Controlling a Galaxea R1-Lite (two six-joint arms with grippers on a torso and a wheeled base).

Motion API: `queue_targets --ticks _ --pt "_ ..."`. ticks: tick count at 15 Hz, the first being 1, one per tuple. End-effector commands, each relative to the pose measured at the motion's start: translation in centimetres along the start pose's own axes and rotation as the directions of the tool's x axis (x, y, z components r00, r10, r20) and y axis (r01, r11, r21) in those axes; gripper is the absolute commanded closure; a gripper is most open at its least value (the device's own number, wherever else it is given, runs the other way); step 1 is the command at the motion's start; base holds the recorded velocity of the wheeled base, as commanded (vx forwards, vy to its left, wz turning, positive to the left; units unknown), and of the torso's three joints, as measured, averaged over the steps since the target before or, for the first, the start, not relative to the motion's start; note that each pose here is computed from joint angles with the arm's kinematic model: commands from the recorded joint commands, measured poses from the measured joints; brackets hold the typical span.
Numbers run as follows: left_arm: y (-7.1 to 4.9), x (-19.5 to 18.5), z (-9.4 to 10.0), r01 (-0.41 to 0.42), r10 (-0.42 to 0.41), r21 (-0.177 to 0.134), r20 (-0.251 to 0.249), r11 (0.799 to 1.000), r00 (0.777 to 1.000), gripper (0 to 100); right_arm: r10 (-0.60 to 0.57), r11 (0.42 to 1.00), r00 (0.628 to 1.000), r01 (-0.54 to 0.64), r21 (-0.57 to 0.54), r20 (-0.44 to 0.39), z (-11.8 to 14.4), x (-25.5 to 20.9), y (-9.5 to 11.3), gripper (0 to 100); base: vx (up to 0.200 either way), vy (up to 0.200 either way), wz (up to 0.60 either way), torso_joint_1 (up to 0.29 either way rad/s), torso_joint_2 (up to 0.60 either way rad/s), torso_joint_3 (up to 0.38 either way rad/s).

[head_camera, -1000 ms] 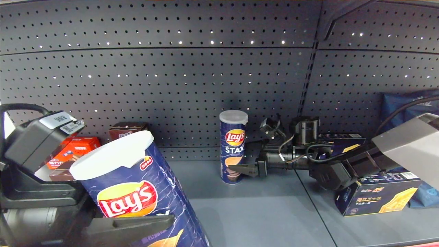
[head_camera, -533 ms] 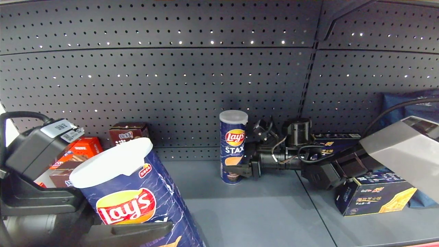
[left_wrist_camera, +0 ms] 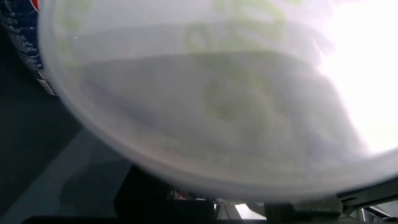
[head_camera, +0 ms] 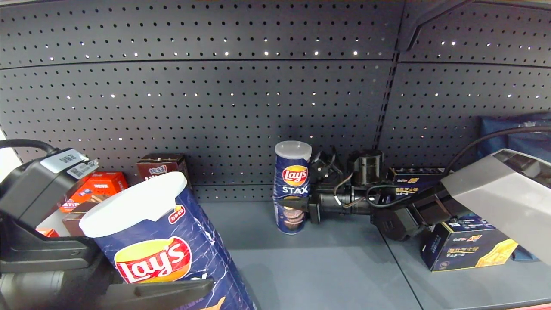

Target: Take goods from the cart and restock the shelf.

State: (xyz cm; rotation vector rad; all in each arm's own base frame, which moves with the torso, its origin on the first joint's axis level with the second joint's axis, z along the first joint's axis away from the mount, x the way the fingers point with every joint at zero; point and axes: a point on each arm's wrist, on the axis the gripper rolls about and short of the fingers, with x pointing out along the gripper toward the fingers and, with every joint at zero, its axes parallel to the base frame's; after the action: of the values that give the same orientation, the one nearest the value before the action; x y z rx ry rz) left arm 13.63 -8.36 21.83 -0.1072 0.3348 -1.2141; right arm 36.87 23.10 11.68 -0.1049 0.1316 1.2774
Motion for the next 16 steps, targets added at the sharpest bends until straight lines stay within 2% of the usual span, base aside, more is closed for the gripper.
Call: queue_targets --ticks 1,6,7,9,16 --pt "0.0 0.0 0.0 -0.001 0.001 0.000 0.000 1.000 1.000 100 0.000 1.000 1.000 0.000 0.000 -0.001 0.4 -0.5 0.5 100 0.000 0.000 0.00 0.000 0.00 0.000" --pt "-0.2 -0.3 -0.4 -0.002 0.002 -0.001 -0.001 1.000 1.000 100 -0.008 1.000 1.000 0.008 -0.002 -0.017 1.3 -0.7 3.4 100 0.000 0.000 0.00 0.000 0.00 0.000" --pt "-0.2 -0.3 -0.4 -0.002 0.002 -0.001 -0.001 1.000 1.000 100 -0.008 1.000 1.000 0.008 -0.002 -0.017 1.3 -0.7 3.4 100 0.000 0.000 0.00 0.000 0.00 0.000" --pt "-0.2 -0.3 -0.4 -0.002 0.002 -0.001 -0.001 1.000 1.000 100 -0.026 1.000 0.999 0.026 0.003 -0.036 2.0 -0.9 5.2 100 0.000 0.000 0.00 0.000 0.00 0.000" --pt "-0.2 -1.0 -0.7 -0.031 0.031 -0.006 0.010 1.000 0.999 100 -0.082 0.996 0.996 0.084 0.037 -0.047 3.8 -4.6 8.3 100 0.000 0.000 0.00 0.000 0.00 0.000"
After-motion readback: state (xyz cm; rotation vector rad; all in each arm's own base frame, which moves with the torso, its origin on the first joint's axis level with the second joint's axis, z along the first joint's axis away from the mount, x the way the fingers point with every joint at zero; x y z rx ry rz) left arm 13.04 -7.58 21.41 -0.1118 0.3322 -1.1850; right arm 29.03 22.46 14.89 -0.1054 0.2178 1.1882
